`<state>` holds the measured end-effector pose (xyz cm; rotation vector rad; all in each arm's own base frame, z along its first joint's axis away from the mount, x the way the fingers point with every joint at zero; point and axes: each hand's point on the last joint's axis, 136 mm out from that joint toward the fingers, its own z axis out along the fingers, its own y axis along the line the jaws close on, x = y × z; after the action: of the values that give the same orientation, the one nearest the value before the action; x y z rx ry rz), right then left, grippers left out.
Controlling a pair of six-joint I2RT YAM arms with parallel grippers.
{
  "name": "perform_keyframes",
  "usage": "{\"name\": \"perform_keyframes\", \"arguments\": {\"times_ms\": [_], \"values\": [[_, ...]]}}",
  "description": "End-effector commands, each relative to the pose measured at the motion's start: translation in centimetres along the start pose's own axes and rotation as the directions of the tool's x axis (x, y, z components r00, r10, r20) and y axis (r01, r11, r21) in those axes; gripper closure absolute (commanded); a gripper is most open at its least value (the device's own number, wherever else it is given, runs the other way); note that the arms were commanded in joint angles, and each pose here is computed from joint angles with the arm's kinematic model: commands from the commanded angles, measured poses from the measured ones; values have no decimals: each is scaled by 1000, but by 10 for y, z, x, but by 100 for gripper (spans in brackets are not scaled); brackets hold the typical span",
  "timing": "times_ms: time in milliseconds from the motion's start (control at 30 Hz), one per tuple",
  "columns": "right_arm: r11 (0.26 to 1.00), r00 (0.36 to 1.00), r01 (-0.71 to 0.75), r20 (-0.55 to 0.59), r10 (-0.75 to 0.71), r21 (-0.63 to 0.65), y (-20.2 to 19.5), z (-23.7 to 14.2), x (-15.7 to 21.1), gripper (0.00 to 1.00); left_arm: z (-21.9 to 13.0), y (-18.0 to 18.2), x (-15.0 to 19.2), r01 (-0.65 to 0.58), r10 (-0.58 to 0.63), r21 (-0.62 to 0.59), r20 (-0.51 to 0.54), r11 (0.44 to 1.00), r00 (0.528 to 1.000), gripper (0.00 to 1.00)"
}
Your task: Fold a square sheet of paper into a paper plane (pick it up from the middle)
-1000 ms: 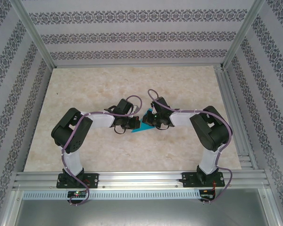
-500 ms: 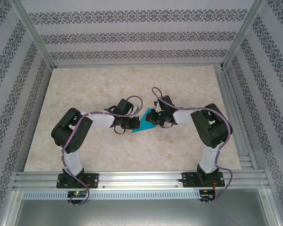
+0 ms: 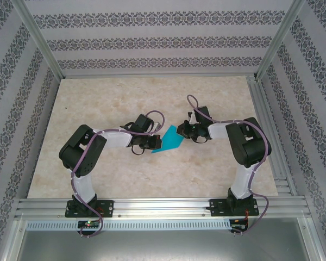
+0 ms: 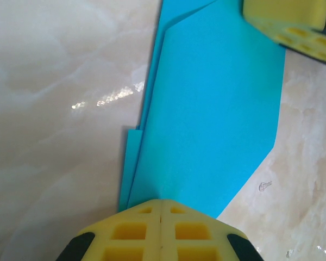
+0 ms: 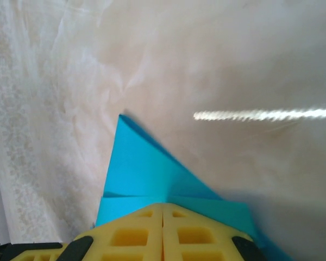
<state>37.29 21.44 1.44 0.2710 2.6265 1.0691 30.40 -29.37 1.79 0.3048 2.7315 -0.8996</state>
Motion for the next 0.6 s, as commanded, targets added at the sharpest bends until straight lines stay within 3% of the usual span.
{"name": "perform_keyframes", "arguments": {"times_ms": [0, 133, 300, 433, 567], "values": [[992, 996, -22, 87, 11, 123, -42, -4, -24, 92, 7, 49, 57, 53, -83, -170, -171, 984, 982, 96], [995, 992, -3, 128, -9, 95, -27, -15, -43, 92, 8, 49, 57, 55, -84, -169, -171, 984, 982, 96], [996, 979, 81, 183, -85, 29, 22, -40, -53, 92, 7, 47, 54, 57, -84, -166, -161, 985, 983, 96], [989, 975, 148, 163, -149, 16, 50, -45, -30, 91, 8, 45, 52, 60, -85, -159, -155, 986, 984, 96], [986, 982, 165, 89, -165, 6, 60, -26, 7, 91, 8, 45, 52, 62, -87, -155, -153, 986, 984, 96]]}}
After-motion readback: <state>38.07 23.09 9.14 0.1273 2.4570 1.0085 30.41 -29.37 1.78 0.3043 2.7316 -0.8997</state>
